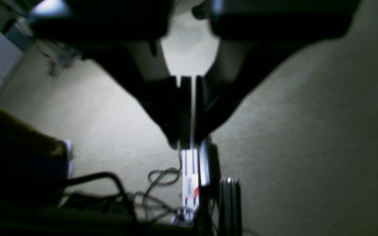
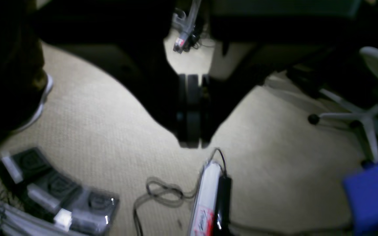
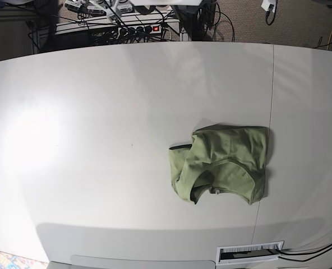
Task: Fold the T-shirt properly
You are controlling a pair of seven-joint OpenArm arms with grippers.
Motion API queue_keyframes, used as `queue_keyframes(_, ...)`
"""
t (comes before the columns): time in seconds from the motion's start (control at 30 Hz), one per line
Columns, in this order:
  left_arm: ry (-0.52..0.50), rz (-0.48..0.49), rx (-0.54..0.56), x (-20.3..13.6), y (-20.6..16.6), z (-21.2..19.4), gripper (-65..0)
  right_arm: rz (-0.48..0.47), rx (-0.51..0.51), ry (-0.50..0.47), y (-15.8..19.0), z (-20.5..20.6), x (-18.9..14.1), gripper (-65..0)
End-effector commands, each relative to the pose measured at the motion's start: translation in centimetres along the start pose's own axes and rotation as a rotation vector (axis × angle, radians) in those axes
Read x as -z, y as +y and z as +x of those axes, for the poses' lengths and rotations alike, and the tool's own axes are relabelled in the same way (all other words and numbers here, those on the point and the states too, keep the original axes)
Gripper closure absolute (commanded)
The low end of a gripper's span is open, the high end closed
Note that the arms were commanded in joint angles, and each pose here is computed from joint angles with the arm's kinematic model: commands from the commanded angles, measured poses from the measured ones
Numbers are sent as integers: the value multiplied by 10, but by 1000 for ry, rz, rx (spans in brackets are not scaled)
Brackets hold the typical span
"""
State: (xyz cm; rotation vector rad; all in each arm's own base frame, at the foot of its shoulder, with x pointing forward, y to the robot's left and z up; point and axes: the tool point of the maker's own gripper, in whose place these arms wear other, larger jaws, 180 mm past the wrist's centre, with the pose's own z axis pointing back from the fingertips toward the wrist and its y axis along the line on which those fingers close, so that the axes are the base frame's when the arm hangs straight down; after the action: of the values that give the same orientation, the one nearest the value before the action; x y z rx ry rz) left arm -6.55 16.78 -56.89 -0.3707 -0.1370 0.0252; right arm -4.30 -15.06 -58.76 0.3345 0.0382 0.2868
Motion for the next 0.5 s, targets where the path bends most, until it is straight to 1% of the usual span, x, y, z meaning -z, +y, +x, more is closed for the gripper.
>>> queue_keyframes(0.0, 10, -4, 3, 3, -3, -4, 0, 8, -9, -10, -1, 0, 4, 0)
queue_keyframes(0.1, 26, -17, -4, 23, -15, -2, 0, 30, -23, -15, 1, 9, 22, 0)
queue_keyframes(0.2, 35, -31, -33, 40, -24, 2, 0, 31, -20, 24, 0, 12, 37, 0)
queue_keyframes(0.27, 36, -35, -44, 49, -29, 5, 0, -2, 11, 27, -6, 18, 44, 0)
queue_keyframes(0.33, 34, -28, -47, 56, -29, 8, 0, -51, 45, 9, -13, 28, 49, 0)
queue_keyframes(0.47, 42, 35, -82, 65, -20, 10, 0, -162, 96, -9, -27, 37, 54, 0)
